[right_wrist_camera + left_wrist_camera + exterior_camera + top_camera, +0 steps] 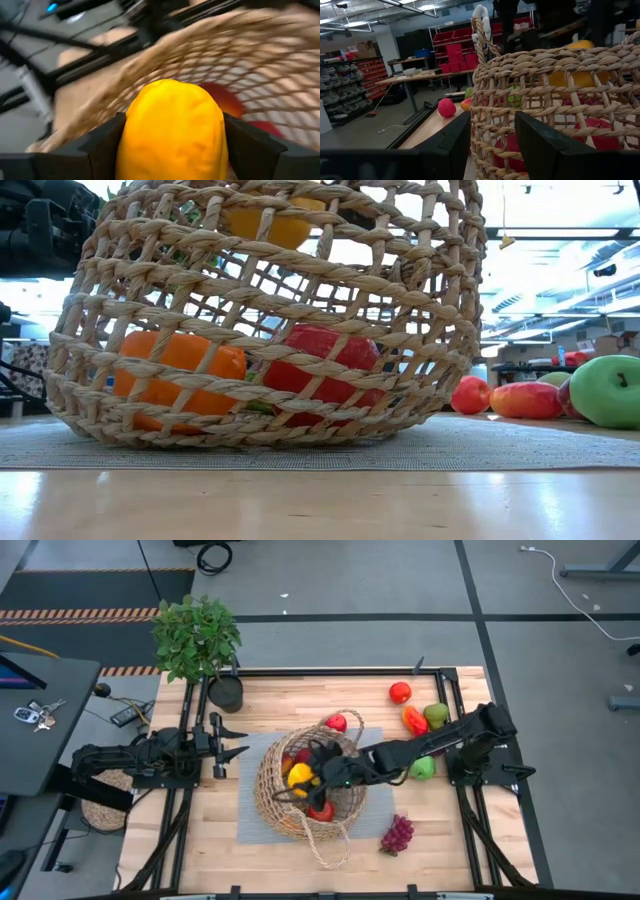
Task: Build produce basket
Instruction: Put the yellow bell pepper into the brown basket
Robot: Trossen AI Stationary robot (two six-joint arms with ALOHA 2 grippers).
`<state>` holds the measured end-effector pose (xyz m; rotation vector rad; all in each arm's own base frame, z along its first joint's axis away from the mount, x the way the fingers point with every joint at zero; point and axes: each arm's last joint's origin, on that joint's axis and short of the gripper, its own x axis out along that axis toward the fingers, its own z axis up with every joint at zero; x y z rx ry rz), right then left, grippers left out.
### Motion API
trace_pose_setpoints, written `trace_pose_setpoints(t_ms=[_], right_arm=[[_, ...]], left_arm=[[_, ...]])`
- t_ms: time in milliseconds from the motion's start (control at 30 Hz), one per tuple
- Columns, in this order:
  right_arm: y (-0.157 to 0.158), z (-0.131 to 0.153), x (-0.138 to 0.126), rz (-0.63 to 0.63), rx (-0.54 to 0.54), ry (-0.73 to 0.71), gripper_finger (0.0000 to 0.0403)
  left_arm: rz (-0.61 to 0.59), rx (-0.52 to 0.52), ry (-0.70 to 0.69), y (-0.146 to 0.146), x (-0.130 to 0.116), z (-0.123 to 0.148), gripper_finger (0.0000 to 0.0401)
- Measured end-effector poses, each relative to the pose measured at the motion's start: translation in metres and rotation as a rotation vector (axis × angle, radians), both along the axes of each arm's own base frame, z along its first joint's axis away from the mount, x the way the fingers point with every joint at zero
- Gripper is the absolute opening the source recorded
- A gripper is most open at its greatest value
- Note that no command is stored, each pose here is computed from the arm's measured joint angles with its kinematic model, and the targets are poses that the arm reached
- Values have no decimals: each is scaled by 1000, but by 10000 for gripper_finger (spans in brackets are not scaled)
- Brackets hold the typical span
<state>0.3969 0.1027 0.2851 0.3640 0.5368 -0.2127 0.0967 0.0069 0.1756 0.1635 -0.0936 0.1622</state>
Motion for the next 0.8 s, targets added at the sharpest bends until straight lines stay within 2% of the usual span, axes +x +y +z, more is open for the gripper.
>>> trace_pose_setpoints(t_ms=[100, 200, 367, 567, 800], right_arm=[[3, -6, 4, 116, 31, 48, 309], [2, -12, 1, 179, 47, 125, 310], [0, -22, -9, 217, 11, 277, 311], [0, -24, -13, 280, -26, 323, 315], [0, -23, -15, 268, 31, 338, 372]], left_arm=[[0, 0, 0, 0, 0, 0, 160], [0, 0, 0, 0, 0, 0, 160], [0, 0, 1, 0, 0, 0, 160], [0, 0, 0, 0, 0, 0, 160], [0, 0, 0, 0, 0, 0, 160]])
